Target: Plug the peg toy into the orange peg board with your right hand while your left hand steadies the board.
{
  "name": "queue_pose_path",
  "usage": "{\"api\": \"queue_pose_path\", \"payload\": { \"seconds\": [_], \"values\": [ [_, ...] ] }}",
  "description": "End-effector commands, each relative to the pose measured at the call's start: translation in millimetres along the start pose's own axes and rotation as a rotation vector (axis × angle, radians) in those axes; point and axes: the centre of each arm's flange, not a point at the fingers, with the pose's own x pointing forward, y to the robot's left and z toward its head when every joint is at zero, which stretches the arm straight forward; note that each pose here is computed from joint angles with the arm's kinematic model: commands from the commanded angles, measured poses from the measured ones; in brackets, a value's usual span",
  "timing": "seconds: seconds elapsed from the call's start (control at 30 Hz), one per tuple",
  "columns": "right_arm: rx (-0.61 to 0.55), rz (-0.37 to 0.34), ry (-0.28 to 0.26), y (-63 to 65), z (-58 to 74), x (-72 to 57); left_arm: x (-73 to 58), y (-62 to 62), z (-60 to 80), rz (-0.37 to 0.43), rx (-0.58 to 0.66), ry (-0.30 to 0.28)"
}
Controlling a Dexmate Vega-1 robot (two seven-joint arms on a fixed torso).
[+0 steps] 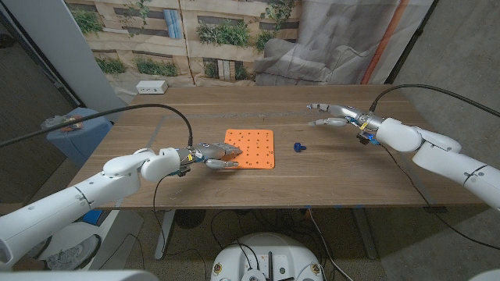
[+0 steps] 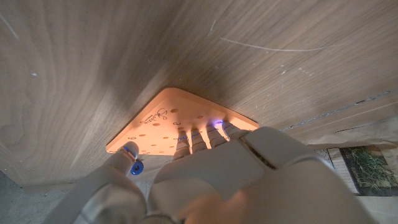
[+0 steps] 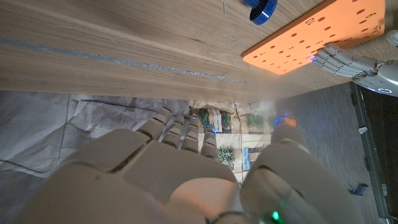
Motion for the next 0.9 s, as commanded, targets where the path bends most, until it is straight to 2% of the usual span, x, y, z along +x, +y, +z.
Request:
{"api": "queue_pose_path", "payload": {
  "seconds": [0.03, 0.33, 0.57, 0.9],
  "values": [
    [-0.026, 0.100, 0.079, -7.1, 16.8, -2.4, 2.9, -0.3, 1.6, -0.007, -0.010, 0.000],
    [-0.144, 0.171, 0.125, -5.5, 30.7, 3.7, 1.9, -1.3, 3.9, -0.008, -0.014, 0.004],
    [-0.181, 0.191, 0.157, -1.9, 36.9, 8.5, 2.4, -2.1, 5.9, -0.009, -0.010, 0.008],
    [-0.296, 0.218, 0.194, 6.0, 52.1, 16.0, 4.1, -3.4, 8.9, -0.002, -0.017, 0.013]
  ]
}}
